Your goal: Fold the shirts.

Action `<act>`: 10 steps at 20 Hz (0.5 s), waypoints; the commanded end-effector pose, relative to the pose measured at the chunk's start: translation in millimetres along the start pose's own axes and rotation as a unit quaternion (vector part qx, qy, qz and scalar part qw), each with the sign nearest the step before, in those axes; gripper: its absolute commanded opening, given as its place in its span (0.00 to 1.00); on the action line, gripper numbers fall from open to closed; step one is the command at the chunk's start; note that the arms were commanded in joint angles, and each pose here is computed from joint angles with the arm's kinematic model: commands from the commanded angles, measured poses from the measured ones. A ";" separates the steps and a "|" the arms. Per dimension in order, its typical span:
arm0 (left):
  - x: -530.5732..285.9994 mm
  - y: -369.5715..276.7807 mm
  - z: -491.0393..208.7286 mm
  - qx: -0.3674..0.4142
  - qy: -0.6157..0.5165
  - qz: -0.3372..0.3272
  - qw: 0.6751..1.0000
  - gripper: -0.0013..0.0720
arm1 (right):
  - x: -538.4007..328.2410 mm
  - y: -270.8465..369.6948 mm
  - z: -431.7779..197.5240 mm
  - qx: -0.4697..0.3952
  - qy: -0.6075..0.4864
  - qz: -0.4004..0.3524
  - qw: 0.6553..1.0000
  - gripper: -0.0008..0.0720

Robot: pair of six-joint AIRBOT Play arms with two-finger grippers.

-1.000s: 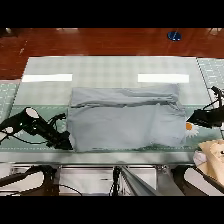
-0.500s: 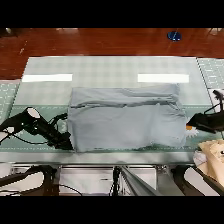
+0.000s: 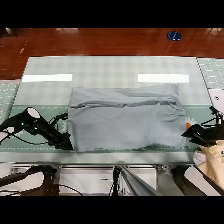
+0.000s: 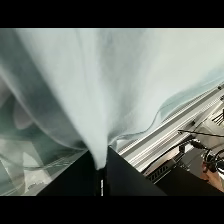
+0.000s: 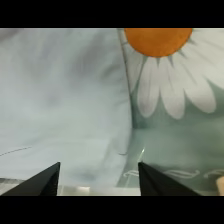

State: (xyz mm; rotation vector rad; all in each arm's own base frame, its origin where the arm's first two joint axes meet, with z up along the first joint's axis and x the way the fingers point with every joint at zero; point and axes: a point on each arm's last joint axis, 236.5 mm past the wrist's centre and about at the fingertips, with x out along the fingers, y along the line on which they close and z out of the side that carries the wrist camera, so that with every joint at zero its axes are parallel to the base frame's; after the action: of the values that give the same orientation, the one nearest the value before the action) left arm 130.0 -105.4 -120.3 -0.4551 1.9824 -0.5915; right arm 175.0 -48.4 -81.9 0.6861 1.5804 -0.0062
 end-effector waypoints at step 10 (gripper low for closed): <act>-0.4 2.8 4.6 0.001 -0.010 0.005 1.000 0.05 | 39.8 -2.7 -14.9 0.034 -0.006 0.020 0.999 0.14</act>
State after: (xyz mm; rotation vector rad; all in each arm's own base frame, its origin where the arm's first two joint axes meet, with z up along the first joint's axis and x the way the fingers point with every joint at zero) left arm 130.1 -105.1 -120.3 -0.4533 1.9804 -0.5949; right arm 153.0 -26.0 -112.5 0.7639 1.6066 -0.0151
